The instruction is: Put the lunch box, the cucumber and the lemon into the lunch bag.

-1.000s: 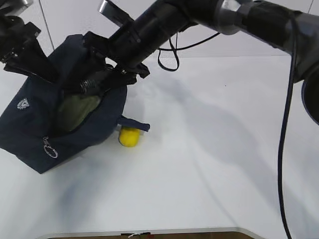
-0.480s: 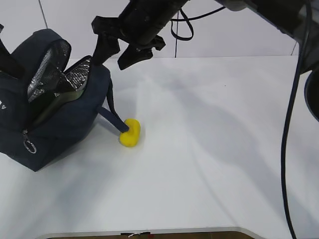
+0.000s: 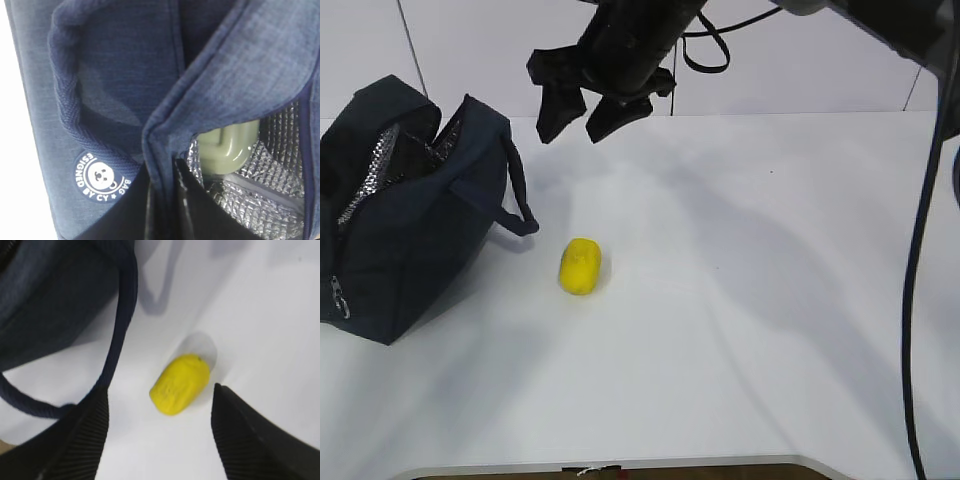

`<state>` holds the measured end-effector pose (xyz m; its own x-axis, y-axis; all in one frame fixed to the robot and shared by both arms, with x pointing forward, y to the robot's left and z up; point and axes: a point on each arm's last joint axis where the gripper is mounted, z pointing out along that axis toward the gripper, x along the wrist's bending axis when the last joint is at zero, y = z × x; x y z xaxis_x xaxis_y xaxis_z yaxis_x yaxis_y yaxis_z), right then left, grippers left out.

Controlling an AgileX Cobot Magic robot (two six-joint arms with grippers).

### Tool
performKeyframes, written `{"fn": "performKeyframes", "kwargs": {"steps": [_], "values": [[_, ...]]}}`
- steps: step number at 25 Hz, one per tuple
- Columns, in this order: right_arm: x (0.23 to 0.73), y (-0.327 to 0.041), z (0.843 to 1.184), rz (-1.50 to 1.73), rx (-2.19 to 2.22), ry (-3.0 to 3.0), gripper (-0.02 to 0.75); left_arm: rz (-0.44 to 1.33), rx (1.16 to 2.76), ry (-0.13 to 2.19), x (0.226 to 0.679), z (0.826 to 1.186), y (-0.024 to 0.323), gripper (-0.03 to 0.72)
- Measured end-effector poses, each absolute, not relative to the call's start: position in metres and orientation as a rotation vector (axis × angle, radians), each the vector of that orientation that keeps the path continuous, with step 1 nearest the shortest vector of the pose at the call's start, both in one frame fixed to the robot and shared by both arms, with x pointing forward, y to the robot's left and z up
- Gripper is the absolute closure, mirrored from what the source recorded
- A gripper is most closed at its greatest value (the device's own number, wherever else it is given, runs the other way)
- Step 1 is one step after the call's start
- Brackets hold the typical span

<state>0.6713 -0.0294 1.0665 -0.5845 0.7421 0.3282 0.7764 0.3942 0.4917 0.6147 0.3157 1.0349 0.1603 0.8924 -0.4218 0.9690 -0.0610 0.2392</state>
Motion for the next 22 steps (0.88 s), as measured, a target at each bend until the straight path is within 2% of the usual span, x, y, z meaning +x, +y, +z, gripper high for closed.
{"fn": "performKeyframes", "kwargs": {"steps": [6,14,22], "values": [[0.655,-0.037,1.056,-0.794,-1.446,-2.592,0.228,-0.237,1.984,1.774,0.616,1.030,0.316,0.679],[0.628,-0.014,1.051,-0.649,-1.577,-2.608,0.228,-0.236,1.984,1.774,0.616,1.030,0.316,0.679],[0.632,-0.011,1.031,-0.518,-1.870,-2.566,0.228,-0.239,1.981,1.773,0.616,1.030,0.316,0.679]]}}
